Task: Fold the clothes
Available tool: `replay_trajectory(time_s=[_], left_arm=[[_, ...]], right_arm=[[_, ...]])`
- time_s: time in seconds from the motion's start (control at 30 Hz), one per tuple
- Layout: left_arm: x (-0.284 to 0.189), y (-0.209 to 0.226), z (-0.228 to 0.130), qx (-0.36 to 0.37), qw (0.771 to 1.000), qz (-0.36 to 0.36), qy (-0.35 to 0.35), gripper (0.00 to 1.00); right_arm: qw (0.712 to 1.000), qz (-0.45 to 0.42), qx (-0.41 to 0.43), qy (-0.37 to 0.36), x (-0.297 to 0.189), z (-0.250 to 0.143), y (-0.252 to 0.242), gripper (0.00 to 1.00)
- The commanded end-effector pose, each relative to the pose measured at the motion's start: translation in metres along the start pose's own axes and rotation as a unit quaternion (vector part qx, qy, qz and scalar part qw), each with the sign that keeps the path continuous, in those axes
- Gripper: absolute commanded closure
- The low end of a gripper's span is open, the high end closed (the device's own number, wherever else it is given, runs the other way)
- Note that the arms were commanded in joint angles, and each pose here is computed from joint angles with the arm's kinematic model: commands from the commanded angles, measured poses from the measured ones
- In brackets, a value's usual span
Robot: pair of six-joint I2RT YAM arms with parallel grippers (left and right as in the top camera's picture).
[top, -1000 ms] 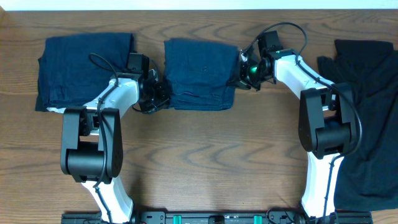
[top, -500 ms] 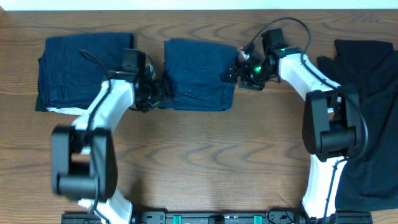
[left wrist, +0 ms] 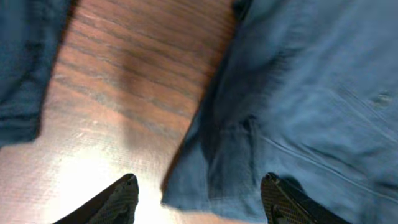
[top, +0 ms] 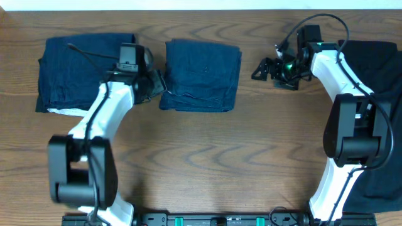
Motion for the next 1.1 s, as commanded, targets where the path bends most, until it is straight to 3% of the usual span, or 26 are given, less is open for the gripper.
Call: replay_trajectory(time_s=[0.0, 0.27, 0.6, 1.07], left_arm=[[0.015, -0.011, -0.005, 0.027, 1.000, 0.006, 0.001, 0.35], [0.039, -0.028, -0.016, 0.055, 0.998, 0.002, 0.005, 0.35], [0.070, -0.018, -0.029, 0.049, 0.997, 0.040, 0.037, 0.35], [0.074, -0.038, -0.046, 0.076, 0.995, 0.027, 0.054, 0.35]], right_arm=[[0.999, -0.034, -0.018, -0.019, -0.010, 0.005, 0.002, 0.01], [0.999, -0.035, -0.018, -0.019, -0.010, 0.005, 0.002, 0.01], [0.999, -0.035, -0.018, -0.019, -0.010, 0.005, 0.002, 0.01], [0.999, -0.035, -0.018, -0.019, -0.010, 0.005, 0.002, 0.01]])
Point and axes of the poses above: each gripper's point midway between its finger pads, its own x axis out along the fingers, its own y axis along the line the jaws close on, z = x × y, the point moved 10 cm from there along -x, back along the fingers, and after that the axes turned 3 degrees about -x, right-handed, at the moved point
